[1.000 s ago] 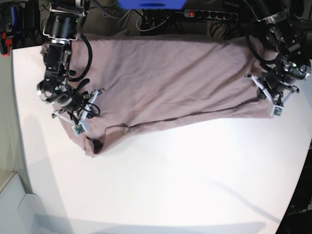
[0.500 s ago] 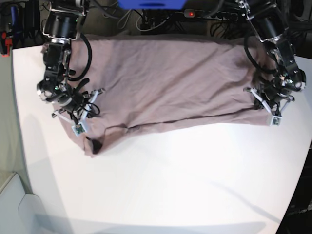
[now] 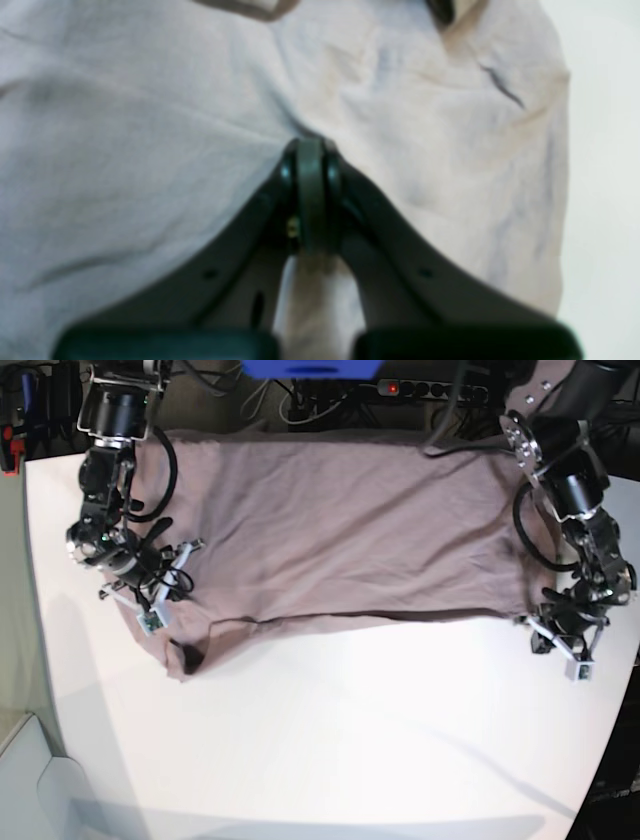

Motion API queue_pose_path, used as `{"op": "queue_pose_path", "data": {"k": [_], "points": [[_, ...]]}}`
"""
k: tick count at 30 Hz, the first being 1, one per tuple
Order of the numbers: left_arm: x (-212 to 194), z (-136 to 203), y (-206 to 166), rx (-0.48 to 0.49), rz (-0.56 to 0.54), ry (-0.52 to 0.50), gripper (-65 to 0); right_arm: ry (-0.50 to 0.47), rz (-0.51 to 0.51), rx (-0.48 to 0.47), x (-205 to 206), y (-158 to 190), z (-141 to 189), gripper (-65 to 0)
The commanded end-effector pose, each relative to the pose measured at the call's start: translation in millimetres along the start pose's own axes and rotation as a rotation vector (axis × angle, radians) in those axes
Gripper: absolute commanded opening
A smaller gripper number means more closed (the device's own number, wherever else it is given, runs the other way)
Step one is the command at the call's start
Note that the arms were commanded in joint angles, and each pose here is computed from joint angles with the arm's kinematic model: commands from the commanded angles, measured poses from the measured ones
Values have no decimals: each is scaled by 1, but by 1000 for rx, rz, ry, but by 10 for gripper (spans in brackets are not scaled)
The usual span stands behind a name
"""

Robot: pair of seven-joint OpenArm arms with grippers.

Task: Layout the t-shirt on the table in an organized manner, then fold the t-shirt properly
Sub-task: 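Regrasp the shirt edge with the left gripper closer to the right gripper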

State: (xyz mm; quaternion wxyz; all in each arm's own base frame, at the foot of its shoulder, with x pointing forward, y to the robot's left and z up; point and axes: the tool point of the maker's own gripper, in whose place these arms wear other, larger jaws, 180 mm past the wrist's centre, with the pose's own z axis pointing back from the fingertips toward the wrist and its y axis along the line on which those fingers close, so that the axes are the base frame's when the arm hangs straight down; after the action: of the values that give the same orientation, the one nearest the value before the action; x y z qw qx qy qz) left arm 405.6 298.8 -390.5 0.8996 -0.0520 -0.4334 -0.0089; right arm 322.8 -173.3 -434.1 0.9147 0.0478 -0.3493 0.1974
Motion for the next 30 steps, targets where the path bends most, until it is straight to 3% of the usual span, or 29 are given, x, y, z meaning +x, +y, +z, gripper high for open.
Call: {"op": "queue_pose_path", "data": {"k": [1, 7, 14, 22, 26, 30], "points": [[38, 3, 4, 1, -5, -102, -643, 110, 30, -32, -22, -8, 3, -650], [76, 30, 9, 68, -107, -106, -641, 115, 37, -42, -23, -14, 5, -650], [59, 88, -18, 127, -231, -27, -641, 108, 40, -45, -19, -15, 5, -650], [-44, 76, -74, -45, -189, 93, -641, 22, 85, -90, 16, -19, 19, -650], [-81, 65, -77, -85, -119, 132, -641, -15, 86, -94, 32, -16, 20, -650], [-111, 57, -67, -98, -61, 187, -641, -27, 90, -97, 37, -16, 21, -566]]}}
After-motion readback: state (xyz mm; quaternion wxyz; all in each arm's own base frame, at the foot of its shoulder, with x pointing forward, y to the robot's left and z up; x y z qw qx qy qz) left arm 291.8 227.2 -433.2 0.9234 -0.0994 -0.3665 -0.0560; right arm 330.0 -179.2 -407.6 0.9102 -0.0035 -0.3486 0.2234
